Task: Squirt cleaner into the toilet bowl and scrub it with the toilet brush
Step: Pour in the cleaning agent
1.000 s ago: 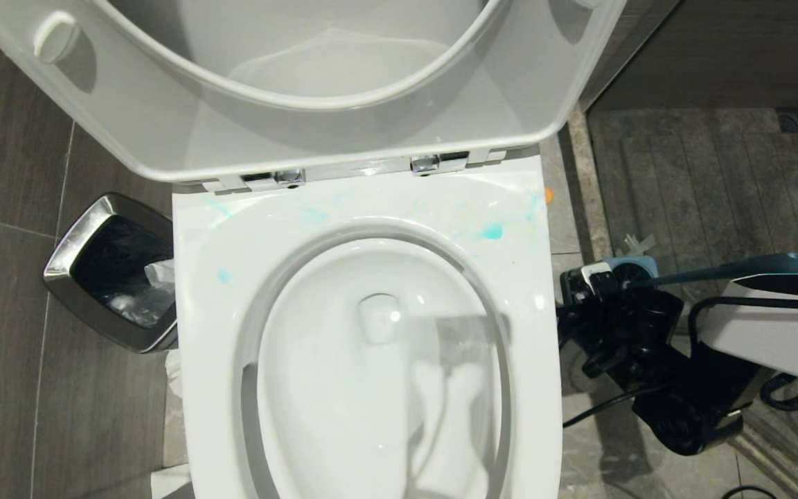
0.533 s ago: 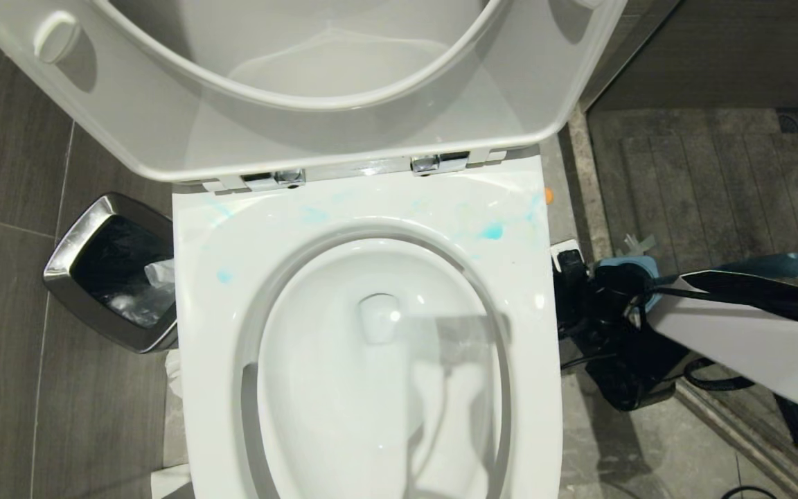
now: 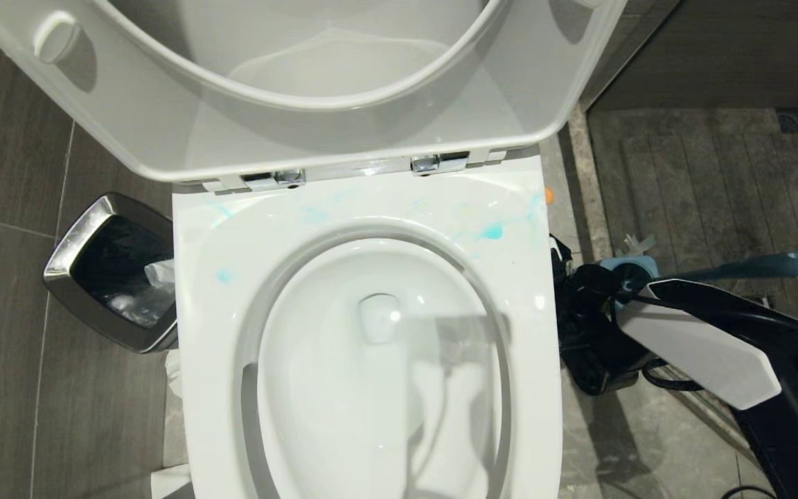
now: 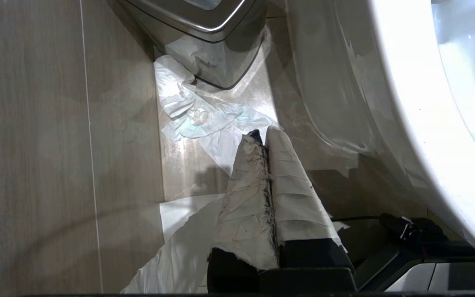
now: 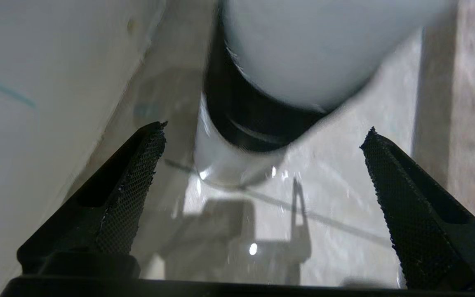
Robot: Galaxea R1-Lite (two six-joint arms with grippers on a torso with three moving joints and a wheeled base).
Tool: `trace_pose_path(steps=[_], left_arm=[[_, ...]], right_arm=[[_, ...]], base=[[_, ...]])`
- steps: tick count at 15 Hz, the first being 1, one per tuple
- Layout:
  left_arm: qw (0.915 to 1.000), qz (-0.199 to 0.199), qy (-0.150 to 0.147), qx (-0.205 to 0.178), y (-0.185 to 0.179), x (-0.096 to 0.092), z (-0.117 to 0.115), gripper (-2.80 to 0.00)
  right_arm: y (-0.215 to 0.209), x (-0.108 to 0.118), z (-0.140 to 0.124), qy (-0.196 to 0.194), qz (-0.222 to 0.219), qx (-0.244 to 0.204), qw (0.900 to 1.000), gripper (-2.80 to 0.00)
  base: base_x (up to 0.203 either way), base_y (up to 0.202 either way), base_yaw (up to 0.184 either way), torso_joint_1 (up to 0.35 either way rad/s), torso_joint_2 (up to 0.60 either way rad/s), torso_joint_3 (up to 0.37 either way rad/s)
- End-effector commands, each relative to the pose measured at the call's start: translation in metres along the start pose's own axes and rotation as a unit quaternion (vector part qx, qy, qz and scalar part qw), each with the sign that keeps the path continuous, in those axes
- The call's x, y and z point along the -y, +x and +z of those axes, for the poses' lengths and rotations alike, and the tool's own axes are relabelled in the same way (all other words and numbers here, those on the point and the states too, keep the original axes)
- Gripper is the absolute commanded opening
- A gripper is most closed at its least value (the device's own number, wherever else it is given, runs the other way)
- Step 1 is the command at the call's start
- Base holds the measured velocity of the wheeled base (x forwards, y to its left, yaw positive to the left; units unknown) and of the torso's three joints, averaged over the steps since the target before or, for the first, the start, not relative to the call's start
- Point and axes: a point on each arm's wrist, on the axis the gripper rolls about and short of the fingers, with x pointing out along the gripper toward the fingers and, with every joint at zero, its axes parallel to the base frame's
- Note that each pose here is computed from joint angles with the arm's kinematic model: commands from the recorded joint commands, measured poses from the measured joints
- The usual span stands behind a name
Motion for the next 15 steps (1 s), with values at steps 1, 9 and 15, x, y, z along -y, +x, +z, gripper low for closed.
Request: trace_pose_path(steps=[1,9,15], left_arm=[[1.0,0.001,0.0,-0.001,0.0,0.0,0.0,-2.8],[1.0,0.001,0.0,-0.001,0.0,0.0,0.0,-2.8],[1.0,0.0,0.0,-0.001,0.0,0.0,0.0,-2.8]], right_arm=[[0.008,-0.005,-0.008,-0.009,0.01,0.025,1.0,0.0],[0.029,0.014,-0.016,-0.055,-0.016,0.076,0.995,0.0],[0.038,0.024,-0.011,-0.062,-0.011,0.109,0.992,0.0]], base=[[0.0,0.0,0.0,0.0,0.0,0.0],[0.0,0.0,0.0,0.0,0.0,0.0],[0.0,0.0,0.0,0.0,0.0,0.0]])
